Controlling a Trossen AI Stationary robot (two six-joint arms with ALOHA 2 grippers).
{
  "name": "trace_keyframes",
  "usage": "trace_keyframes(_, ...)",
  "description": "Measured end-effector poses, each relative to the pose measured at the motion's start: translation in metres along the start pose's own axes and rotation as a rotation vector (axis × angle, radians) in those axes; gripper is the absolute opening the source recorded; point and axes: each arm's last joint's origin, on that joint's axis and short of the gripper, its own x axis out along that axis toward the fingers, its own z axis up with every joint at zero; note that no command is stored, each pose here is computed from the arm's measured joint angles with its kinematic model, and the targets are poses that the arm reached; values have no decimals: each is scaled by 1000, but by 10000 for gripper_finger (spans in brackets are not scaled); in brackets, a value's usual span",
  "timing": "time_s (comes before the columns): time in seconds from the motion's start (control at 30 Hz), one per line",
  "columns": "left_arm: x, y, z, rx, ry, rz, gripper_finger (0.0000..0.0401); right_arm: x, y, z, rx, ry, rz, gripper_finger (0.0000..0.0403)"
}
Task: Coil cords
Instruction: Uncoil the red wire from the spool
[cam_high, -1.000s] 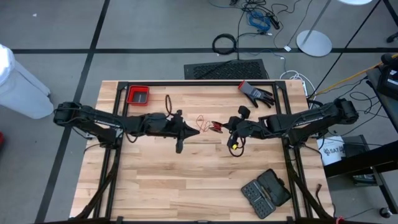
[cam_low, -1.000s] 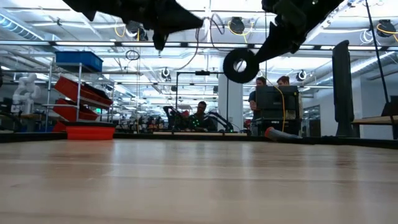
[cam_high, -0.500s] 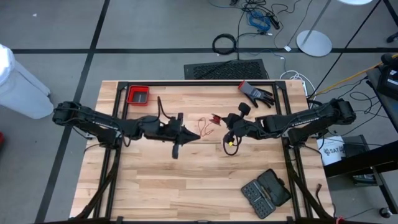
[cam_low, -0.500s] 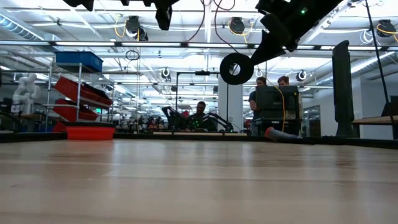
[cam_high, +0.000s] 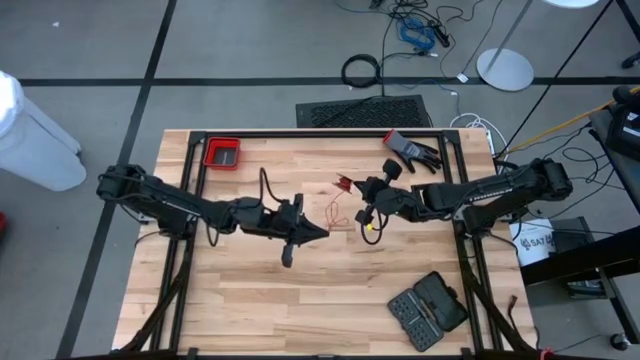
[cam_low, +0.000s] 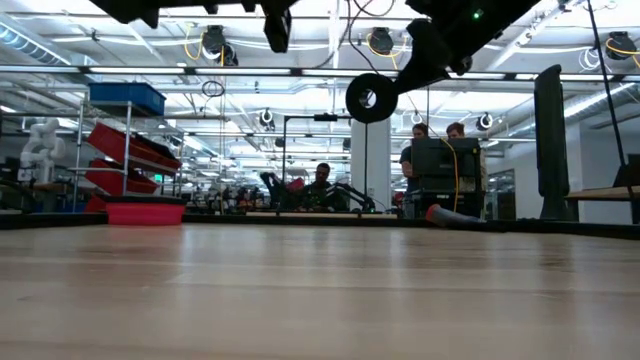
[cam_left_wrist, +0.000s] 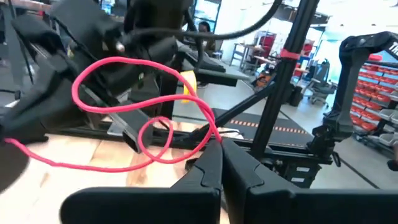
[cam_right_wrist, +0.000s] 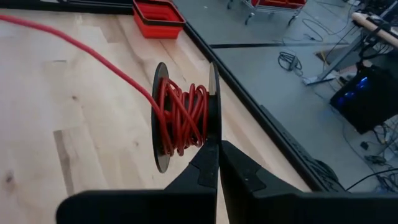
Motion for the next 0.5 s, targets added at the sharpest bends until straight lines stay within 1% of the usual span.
trace_keyframes(0.37,21,9,-44,-33,71,9,4,2,-3,9,-30,-69,-26,0)
trace_keyframes(0.5,26,13,-58,-72,102,20,4,2,-3,13,-37,-103,-26,0)
